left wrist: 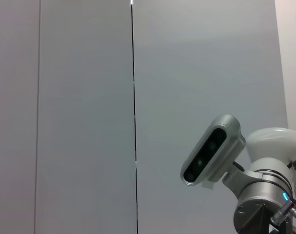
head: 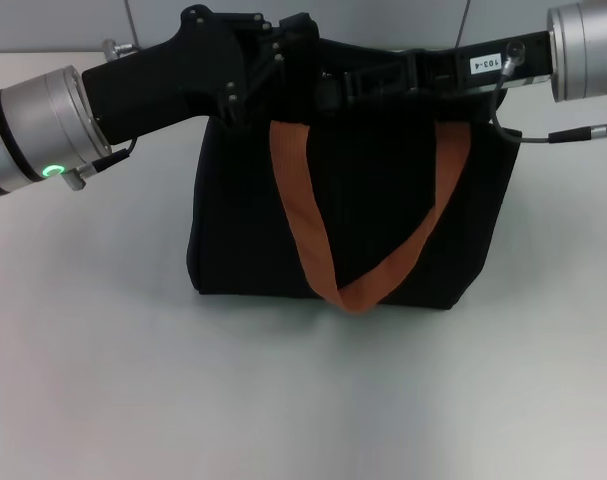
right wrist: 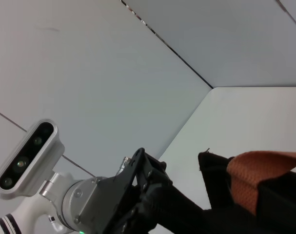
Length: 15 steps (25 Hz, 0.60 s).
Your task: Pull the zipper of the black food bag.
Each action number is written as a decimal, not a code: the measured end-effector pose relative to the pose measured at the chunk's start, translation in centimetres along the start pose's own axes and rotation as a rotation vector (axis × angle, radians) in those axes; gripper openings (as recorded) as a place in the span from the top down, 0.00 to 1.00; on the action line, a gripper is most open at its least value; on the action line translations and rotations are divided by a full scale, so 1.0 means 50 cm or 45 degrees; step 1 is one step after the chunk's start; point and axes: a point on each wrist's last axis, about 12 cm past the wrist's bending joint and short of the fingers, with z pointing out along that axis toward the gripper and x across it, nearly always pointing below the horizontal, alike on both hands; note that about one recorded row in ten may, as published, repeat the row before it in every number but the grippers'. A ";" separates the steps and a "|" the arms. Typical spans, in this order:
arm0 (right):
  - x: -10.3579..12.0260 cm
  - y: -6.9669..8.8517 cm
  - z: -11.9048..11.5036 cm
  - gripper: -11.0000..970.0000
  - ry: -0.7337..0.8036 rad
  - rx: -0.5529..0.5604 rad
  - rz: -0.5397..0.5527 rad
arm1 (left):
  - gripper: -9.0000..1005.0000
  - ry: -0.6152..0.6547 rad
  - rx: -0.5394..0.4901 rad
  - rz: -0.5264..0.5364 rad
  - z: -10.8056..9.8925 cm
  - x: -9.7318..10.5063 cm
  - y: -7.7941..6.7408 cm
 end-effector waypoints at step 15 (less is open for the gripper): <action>0.008 -0.003 0.006 0.86 -0.017 0.001 -0.019 | 0.96 -0.004 0.010 -0.001 0.000 -0.001 -0.002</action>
